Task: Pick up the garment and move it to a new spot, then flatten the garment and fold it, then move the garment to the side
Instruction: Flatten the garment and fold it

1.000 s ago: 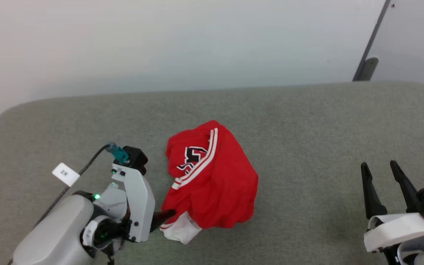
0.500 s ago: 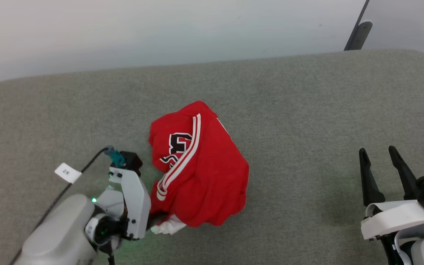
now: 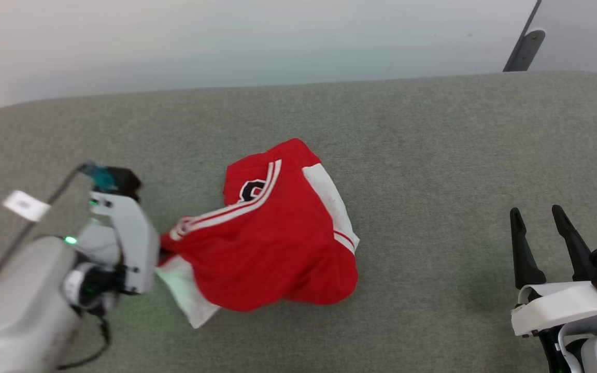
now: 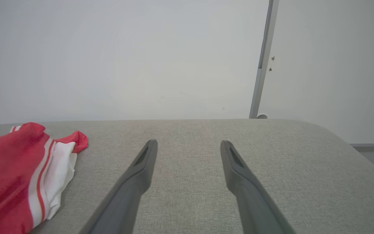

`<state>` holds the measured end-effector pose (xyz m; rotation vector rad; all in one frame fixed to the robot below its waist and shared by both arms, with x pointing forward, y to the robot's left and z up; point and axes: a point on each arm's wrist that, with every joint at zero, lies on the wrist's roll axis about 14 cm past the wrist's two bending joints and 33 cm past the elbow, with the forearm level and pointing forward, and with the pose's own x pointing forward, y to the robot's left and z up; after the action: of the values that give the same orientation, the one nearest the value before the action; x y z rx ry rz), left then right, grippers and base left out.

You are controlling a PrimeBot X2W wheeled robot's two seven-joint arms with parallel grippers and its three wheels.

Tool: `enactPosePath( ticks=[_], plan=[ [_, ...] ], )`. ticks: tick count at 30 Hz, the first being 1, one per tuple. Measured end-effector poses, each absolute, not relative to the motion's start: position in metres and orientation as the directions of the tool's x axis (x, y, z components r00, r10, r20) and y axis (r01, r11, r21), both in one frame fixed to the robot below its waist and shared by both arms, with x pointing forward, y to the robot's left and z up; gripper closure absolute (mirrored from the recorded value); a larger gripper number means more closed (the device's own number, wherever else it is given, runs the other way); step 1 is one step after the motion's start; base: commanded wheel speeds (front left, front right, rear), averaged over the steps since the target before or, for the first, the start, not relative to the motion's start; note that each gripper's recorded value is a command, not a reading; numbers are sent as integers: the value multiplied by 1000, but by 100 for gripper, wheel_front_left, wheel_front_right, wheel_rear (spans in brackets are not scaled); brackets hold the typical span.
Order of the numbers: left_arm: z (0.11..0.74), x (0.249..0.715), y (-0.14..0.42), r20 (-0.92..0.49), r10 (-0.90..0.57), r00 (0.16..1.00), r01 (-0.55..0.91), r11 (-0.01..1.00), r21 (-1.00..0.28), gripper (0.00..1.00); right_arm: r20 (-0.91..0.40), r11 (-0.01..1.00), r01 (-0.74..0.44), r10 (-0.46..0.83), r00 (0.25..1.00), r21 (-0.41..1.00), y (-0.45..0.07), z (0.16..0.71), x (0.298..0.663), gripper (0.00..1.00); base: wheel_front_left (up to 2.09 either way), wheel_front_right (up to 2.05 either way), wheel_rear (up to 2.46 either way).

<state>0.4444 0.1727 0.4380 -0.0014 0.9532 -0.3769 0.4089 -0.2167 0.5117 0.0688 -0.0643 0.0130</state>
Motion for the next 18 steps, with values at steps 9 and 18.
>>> enactPosePath(
  ticks=[9, 18],
  plan=[
    [455, 456, 245, -800, -104, 591, 221, 975, 37, 100, 56, 997, -21, 17, 998, 70, -214, 510, 411, 0, 0, 0, 0],
    [424, 453, 261, -833, -36, 552, 150, 987, 56, 93, 46, 997, -12, 9, 999, 73, -216, 507, 412, 0, 0, 0, 0]
  ],
)
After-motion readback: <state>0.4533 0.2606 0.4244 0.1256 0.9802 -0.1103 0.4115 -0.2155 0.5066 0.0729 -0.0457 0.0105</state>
